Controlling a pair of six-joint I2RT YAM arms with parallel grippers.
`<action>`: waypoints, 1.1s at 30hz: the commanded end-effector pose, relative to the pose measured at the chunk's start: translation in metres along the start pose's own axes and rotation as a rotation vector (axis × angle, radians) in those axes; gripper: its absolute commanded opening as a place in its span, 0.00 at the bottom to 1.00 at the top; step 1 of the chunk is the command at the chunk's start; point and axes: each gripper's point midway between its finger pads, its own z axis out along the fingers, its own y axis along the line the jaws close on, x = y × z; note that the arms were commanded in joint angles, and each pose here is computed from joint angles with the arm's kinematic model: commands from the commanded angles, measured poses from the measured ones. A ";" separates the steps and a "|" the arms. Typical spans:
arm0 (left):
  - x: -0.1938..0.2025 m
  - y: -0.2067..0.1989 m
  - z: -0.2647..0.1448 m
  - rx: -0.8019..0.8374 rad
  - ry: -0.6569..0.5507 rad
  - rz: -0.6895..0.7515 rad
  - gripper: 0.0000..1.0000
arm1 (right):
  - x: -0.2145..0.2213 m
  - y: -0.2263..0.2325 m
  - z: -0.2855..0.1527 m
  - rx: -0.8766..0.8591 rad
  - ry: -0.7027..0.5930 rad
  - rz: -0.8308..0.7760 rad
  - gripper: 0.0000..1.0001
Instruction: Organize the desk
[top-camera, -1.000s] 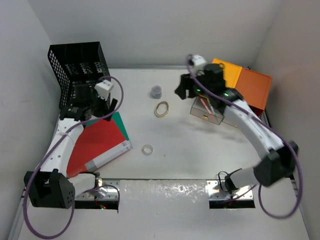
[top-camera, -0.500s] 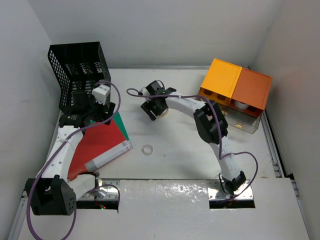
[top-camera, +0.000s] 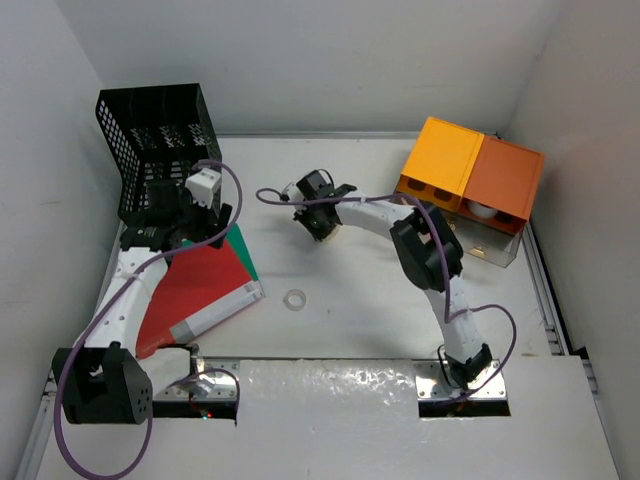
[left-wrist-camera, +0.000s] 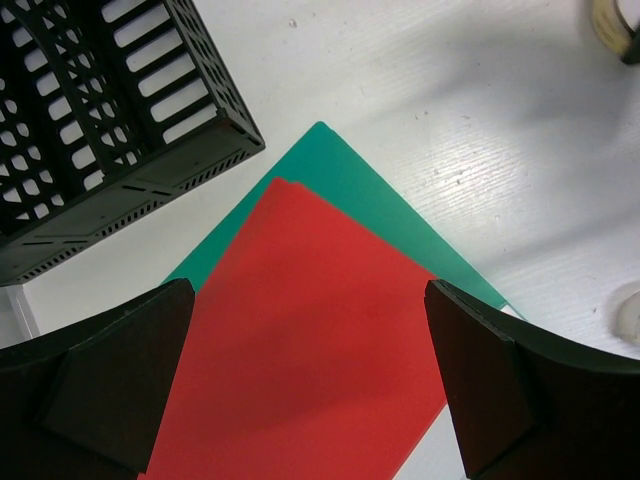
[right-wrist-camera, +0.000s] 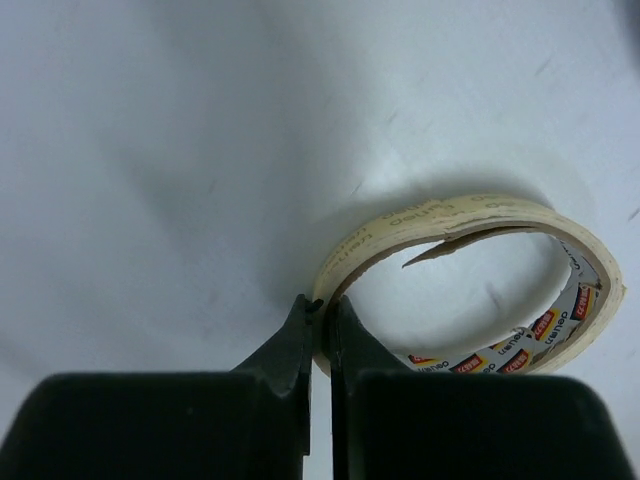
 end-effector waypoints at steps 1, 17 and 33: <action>-0.008 0.003 0.002 -0.003 -0.040 -0.006 1.00 | -0.012 0.034 -0.045 -0.082 -0.051 -0.058 0.00; -0.003 0.002 -0.003 -0.008 -0.053 0.014 1.00 | 0.050 -0.117 -0.298 0.463 -0.312 0.489 0.00; -0.007 -0.004 -0.006 0.020 -0.073 0.031 1.00 | 0.217 -0.186 -0.271 0.727 -0.278 0.973 0.00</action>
